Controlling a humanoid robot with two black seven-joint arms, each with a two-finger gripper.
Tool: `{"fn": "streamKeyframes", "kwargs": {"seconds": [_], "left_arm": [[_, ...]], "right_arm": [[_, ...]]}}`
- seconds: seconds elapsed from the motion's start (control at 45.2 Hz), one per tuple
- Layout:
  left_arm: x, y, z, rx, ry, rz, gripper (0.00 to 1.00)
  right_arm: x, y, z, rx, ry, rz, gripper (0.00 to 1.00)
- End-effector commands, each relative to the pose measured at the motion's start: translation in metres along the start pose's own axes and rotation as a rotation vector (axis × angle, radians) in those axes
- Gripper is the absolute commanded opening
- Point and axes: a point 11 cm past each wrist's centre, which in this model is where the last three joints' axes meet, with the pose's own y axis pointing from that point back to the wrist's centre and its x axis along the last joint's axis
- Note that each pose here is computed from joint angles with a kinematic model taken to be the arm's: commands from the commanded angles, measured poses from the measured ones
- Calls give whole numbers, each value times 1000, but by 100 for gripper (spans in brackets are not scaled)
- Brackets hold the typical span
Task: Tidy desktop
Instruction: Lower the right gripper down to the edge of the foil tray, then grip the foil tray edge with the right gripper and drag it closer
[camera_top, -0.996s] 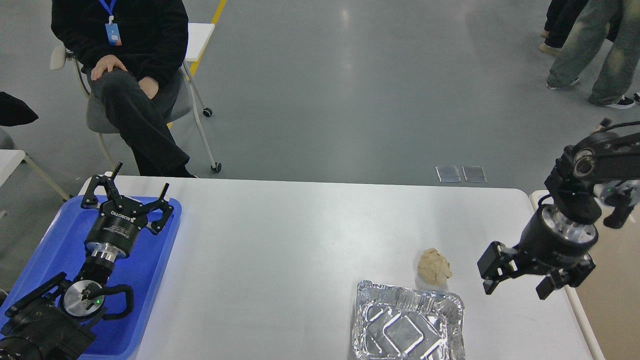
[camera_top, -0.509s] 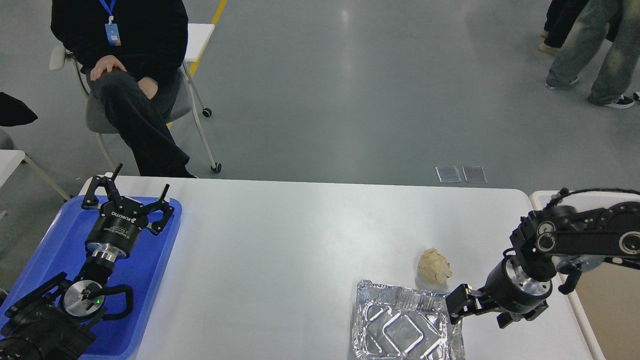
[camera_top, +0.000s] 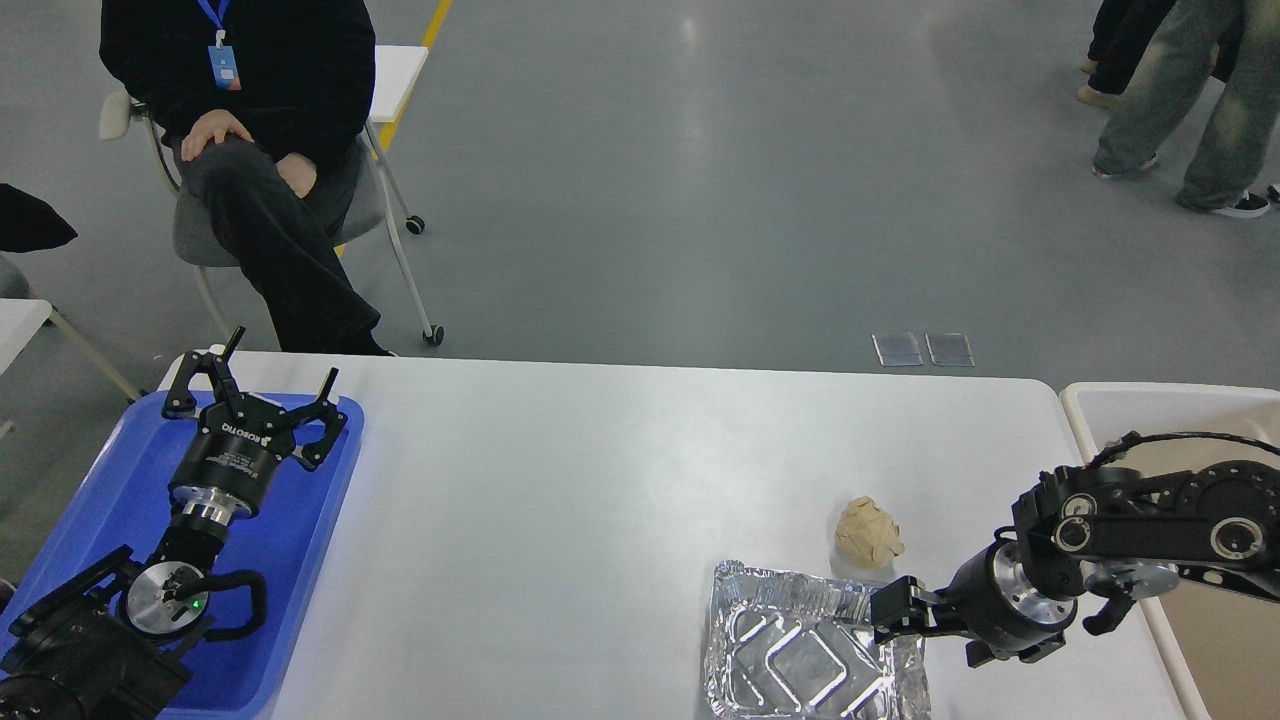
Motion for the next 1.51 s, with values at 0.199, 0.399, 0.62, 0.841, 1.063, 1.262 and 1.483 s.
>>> {"fn": "streamKeyframes", "kwargs": {"seconds": [0.199,0.399,0.62,0.841,1.063,1.262,1.483], "left_arm": [[0,0,0,1,-1,0,99],[0,0,0,-1,1,0,99],[0,0,0,1,-1,0,99],[0,0,0,-1,1,0,99],[0,-1,0,-2,1,-1,99],[0,0,0,1,-1,0,99],[0,0,0,1,-1,0,99]], "right_arm": [[-13,-30,18,-28,-65,-14,98],[-19,-38,12,-14,-68,-12,89],[-19,-41,6,-4,-72,10,89],[-25,-43,2,5,-67,-15,40],[-27,-44,10,-11,-78,-21,0],[-23,-42,13,-16,-88,0,0],[-23,-42,12,-15,-86,2,0]]}}
